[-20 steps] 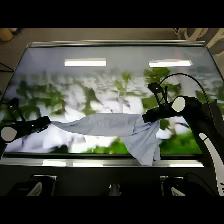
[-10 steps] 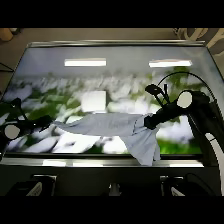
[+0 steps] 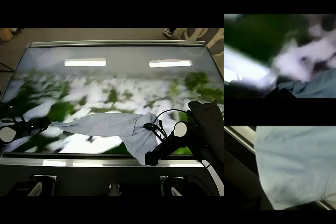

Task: Fold the shirts.

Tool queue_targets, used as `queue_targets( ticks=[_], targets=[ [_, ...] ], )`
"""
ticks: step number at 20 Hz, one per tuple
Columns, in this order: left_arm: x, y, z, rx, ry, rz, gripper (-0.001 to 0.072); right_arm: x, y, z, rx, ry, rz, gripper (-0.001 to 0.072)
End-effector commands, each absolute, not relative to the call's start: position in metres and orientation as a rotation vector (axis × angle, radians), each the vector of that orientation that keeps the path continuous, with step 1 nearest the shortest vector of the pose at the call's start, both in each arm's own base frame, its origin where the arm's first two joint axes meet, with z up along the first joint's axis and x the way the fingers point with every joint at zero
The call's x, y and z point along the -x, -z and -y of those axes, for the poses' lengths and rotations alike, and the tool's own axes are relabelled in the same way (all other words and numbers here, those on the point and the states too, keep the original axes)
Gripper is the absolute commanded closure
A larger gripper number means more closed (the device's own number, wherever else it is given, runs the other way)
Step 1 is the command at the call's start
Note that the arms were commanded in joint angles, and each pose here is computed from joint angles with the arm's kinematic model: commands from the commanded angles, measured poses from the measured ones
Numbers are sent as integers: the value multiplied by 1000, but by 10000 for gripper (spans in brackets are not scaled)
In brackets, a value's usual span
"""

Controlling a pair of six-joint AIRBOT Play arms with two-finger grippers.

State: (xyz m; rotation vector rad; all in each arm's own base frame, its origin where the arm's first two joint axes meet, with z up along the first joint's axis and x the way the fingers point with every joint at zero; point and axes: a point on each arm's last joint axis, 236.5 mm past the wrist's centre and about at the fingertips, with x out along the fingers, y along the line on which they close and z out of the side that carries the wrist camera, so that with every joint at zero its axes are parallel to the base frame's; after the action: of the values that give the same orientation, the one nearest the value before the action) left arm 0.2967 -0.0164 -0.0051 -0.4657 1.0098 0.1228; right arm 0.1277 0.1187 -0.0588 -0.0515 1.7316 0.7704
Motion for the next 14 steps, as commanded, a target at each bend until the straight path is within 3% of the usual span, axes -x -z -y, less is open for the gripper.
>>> queue_targets(
  ticks=[1,2,5,7,9,12,14],
  targets=[
    [-293,-13,17,435,-95,-966,682,-138,77,-137,-79,-719,-1655,609],
    [-296,-25,17,434,-88,-932,682,-150,69,-143,-84,-736,-1604,693],
    [-317,-119,15,373,-27,-693,682,-210,-5,-149,69,-802,-1323,695],
    [-324,-239,9,291,8,-391,682,-255,-104,-128,262,-706,-1046,696],
    [-300,-372,-12,192,-42,-70,684,-278,-244,-86,413,-476,-693,696],
    [-230,-474,-89,148,-369,136,686,-232,-418,-6,463,-91,-282,697],
    [-207,-466,-115,179,-505,83,684,-204,-443,10,428,-26,-234,697]
  ],
)
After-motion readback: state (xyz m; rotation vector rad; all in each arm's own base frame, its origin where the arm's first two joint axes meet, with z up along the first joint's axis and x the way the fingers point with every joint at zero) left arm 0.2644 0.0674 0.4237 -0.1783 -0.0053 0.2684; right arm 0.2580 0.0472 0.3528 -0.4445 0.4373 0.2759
